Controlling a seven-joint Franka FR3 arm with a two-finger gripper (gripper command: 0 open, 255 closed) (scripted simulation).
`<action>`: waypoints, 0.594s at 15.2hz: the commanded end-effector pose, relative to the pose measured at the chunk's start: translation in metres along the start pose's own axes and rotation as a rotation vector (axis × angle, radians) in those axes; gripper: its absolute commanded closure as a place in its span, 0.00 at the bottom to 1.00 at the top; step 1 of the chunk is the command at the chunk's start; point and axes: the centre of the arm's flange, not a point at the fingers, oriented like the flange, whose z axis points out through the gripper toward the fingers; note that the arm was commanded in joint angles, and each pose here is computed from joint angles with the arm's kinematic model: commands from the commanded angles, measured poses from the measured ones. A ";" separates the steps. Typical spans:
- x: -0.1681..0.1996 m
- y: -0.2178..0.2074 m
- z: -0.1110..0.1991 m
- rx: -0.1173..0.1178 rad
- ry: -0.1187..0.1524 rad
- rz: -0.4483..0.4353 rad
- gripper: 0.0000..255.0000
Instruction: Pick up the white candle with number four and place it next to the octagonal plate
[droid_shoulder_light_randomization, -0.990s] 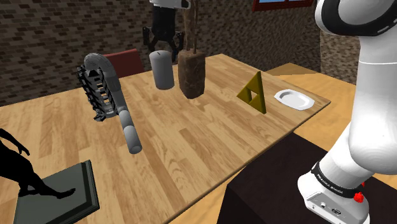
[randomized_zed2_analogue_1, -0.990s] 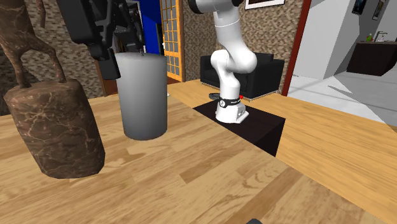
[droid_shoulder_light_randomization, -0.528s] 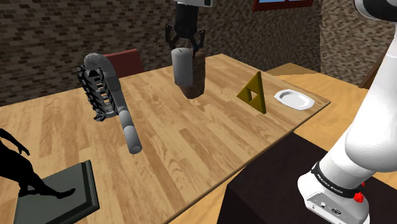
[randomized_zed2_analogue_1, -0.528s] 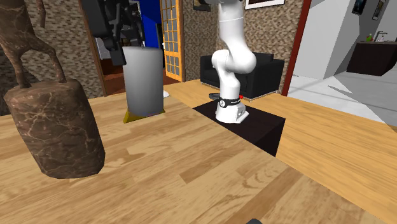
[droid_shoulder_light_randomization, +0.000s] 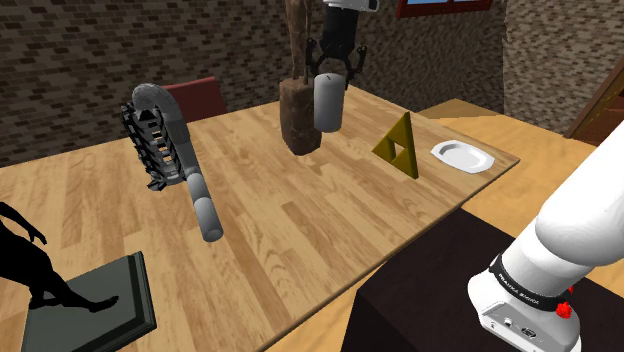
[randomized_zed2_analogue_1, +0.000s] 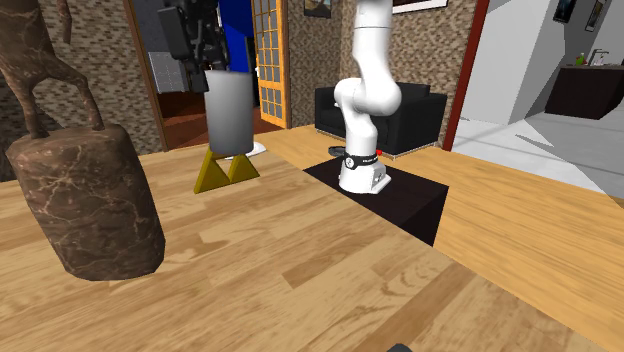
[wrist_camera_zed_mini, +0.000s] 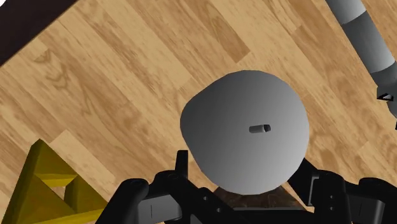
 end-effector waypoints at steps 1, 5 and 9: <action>0.010 0.023 -0.005 0.001 0.000 -0.002 1.00; 0.028 0.072 -0.013 0.001 0.000 -0.002 1.00; 0.047 0.121 -0.021 0.001 0.000 -0.002 1.00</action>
